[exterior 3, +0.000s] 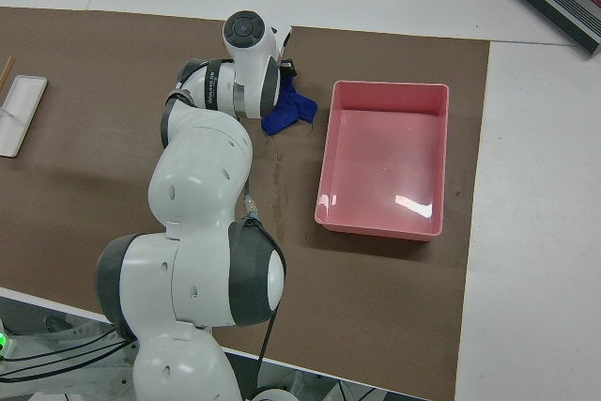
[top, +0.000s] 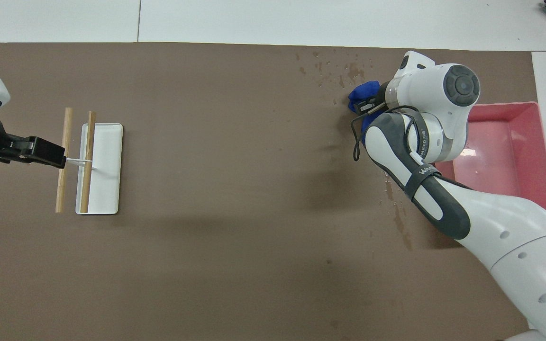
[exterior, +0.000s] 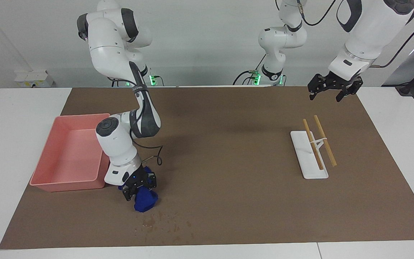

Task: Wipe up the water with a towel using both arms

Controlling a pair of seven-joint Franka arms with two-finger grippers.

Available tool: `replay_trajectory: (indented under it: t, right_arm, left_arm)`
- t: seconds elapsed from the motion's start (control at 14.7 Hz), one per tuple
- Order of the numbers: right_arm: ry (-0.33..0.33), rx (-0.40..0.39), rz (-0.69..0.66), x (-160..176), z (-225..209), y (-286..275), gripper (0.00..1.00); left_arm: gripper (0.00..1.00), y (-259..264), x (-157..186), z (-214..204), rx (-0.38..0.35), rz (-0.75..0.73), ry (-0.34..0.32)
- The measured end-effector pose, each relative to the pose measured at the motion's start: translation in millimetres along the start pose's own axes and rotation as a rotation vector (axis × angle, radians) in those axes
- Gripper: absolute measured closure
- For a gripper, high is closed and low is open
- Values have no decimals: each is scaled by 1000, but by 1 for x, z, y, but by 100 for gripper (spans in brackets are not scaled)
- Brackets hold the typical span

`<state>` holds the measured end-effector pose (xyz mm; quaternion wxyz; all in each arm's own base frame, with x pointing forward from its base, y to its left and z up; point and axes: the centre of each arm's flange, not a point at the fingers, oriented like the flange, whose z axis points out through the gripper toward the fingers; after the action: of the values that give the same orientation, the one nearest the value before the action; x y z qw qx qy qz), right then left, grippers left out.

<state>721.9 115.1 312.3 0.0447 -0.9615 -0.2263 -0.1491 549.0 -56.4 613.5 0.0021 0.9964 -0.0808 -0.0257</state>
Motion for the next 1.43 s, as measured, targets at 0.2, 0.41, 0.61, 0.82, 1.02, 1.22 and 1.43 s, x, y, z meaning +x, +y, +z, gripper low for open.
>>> replay_trajectory:
  t: [0.2, 0.41, 0.61, 0.82, 1.02, 1.22, 1.43]
  right_arm:
    - [-52, 29, -8, 11, -17, -3, 100]
    - [-115, 56, -12, 16, -51, -4, 100]
    - [-181, 80, -24, 15, -98, -11, 100]
    - [-272, 97, -12, 0, -144, -6, 100]
    - [-335, 88, 17, -26, -205, 26, 100]
    - [-353, 83, -31, -56, -258, 64, 100]
    - [-368, 90, -44, -70, -275, 77, 100]
  left_arm:
    - [0, 0, -2, -4, 2, 0, 15]
    - [0, 1, -4, -5, 3, 0, 21]
    - [0, 1, -5, -5, 3, 0, 20]
    - [0, 1, -5, -4, 3, 0, 18]
    - [0, 1, -5, -4, 3, 0, 17]
    - [0, 1, -5, -4, 3, 0, 17]
    - [0, 1, -5, -4, 3, 0, 17]
